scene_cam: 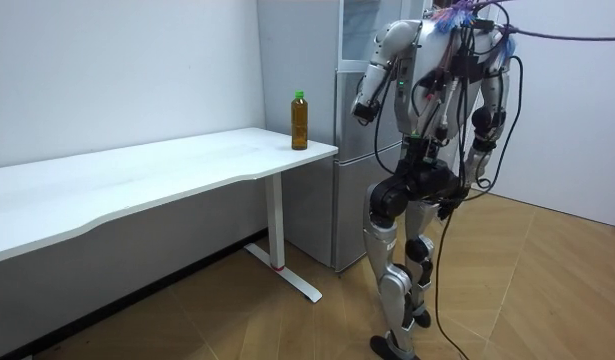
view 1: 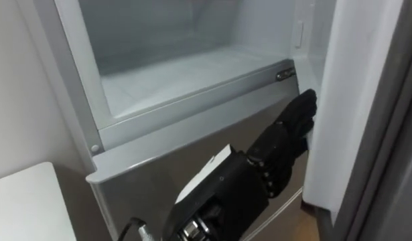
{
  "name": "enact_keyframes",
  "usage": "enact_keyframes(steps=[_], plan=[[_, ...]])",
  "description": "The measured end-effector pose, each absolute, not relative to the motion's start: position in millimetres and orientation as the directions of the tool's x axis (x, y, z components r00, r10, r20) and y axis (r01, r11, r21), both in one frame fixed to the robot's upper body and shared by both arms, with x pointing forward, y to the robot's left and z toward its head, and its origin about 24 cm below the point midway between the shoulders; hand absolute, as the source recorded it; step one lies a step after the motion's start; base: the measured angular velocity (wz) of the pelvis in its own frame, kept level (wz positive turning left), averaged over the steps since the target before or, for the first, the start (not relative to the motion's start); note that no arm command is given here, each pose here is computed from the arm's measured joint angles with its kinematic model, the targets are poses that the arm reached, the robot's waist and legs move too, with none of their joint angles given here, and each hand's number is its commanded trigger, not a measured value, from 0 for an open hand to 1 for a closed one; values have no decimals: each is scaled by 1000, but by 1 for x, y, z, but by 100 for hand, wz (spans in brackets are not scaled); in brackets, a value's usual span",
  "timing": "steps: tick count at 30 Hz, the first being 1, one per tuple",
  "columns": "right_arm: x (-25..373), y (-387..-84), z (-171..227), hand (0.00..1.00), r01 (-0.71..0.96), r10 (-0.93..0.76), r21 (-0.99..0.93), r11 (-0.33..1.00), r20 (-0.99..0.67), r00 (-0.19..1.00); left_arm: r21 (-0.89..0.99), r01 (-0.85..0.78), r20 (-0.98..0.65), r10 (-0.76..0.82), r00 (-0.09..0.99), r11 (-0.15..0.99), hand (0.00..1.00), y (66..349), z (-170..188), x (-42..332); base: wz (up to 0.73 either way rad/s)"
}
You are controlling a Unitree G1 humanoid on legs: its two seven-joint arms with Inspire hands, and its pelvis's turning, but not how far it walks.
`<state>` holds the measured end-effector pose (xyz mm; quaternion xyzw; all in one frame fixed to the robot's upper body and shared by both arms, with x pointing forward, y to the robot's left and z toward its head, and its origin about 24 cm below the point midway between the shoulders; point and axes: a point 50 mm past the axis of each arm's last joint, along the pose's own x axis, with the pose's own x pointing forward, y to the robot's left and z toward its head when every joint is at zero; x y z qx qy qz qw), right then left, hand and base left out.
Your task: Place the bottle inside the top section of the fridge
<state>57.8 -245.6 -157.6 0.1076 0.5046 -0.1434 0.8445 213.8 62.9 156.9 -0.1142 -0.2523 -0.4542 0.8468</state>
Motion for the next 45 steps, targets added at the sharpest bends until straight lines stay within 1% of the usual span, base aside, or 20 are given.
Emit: enact_keyframes(steps=[6, 11, 16, 21, 26, 39, 45], plan=[[44, -249, -158, 0, 359, -150, 11, 933, -896, 417, 47, 834, 538, -717, 442, 550, 0, 57, 160, 217, -21], [41, -250, -159, 0, 361, -152, 7, 933, -899, 410, 51, 840, 545, -720, 429, 539, 0, 51, 163, 221, -28], [39, -251, -159, 0, 371, -175, -19, 928, -903, 392, 72, 858, 539, -743, 396, 509, 0, 36, 168, 229, -3], [35, -251, -161, 0, 375, -192, -46, 926, -912, 362, 51, 859, 535, -741, 407, 509, 0, 30, 166, 234, -6], [32, -248, -162, 0, 359, -191, -63, 931, -923, 334, 45, 858, 526, -742, 415, 511, 0, 30, 164, 237, -3], [48, -245, -162, 0, 340, -179, -48, 939, -913, 366, 39, 862, 535, -739, 409, 505, 0, 28, 166, 237, 0], [52, -242, -163, 0, 346, -206, -75, 935, -911, 357, 45, 855, 534, -735, 417, 517, 0, 28, 167, 236, 19]])
